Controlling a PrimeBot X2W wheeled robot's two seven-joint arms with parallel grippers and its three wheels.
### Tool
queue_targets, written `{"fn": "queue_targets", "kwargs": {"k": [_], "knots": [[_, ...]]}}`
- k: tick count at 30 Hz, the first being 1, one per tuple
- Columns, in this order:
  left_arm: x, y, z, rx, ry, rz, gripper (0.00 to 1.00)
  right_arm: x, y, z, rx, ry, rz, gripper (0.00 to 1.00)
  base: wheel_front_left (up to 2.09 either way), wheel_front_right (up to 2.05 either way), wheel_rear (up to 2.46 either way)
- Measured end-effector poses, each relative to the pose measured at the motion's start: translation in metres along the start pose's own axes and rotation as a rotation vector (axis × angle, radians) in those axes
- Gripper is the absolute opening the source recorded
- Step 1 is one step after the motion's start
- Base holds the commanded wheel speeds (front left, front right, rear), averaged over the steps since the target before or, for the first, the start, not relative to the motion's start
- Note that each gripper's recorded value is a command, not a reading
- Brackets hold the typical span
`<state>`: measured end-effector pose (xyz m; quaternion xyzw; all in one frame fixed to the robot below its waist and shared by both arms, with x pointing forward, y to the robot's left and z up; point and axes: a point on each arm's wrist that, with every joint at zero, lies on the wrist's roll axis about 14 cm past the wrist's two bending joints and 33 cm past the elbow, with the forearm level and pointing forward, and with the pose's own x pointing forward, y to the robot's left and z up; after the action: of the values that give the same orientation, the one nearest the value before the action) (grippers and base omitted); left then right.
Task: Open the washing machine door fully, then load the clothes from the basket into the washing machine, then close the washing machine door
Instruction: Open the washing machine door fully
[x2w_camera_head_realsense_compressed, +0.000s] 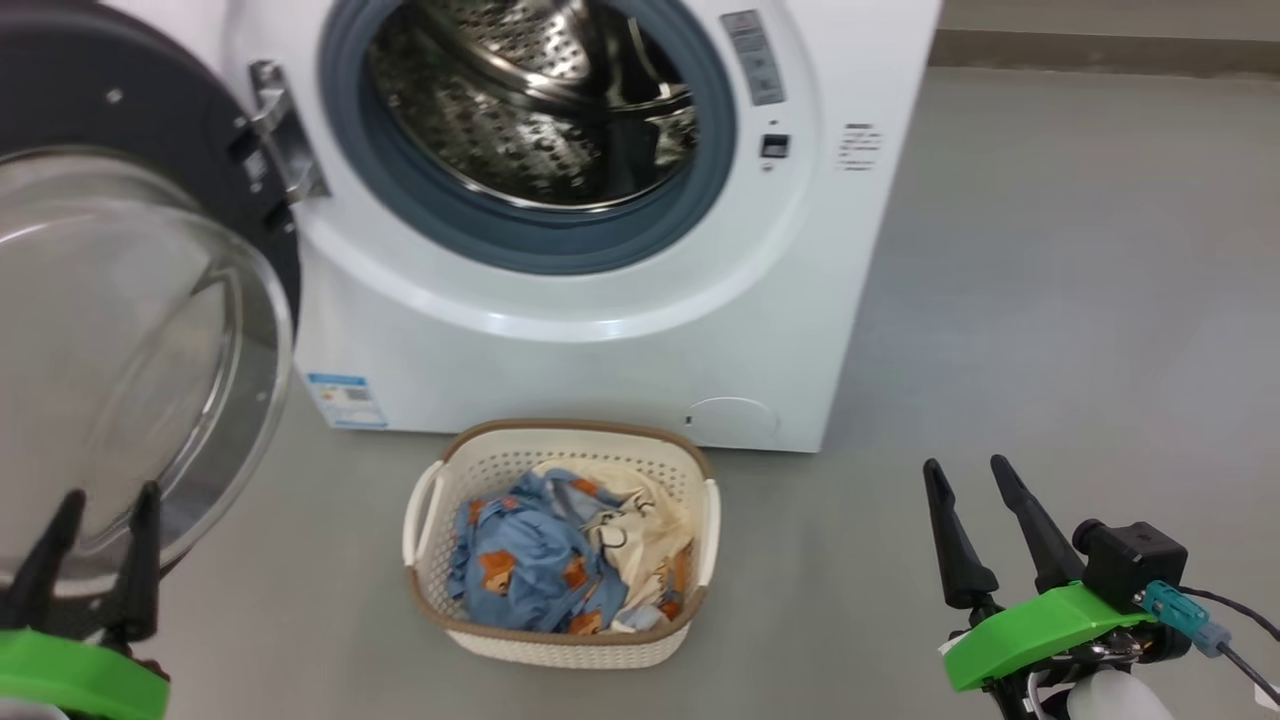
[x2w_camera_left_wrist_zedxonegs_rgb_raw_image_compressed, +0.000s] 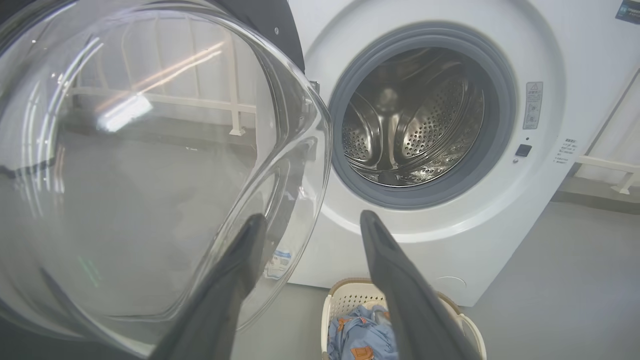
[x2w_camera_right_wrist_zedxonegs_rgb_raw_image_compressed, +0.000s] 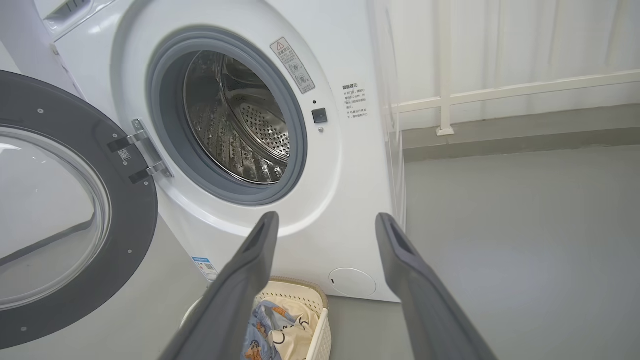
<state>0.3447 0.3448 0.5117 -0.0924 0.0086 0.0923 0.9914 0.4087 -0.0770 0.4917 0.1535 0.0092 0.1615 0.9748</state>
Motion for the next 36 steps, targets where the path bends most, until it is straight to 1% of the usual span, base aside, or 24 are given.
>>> {"fn": "queue_targets", "kwargs": {"k": [8,16,27,36], "knots": [[0.004,-0.042,-0.009,-0.032,-0.016,-0.078,1.00,-0.019,-0.021,0.016,-0.057,-0.035,-0.051,1.00,0.00,0.00,0.00],[0.007,-0.073,-0.011,-0.047,-0.035,-0.142,1.00,-0.035,-0.040,0.033,-0.091,-0.077,-0.101,1.00,0.00,0.00,0.00],[0.005,-0.092,-0.014,-0.056,-0.047,-0.169,1.00,-0.049,-0.054,0.053,-0.136,-0.126,-0.140,1.00,0.00,0.00,0.00],[0.001,-0.093,-0.016,-0.075,-0.048,-0.176,1.00,-0.049,-0.057,0.057,-0.142,-0.137,-0.148,1.00,0.00,0.00,0.00]]}}
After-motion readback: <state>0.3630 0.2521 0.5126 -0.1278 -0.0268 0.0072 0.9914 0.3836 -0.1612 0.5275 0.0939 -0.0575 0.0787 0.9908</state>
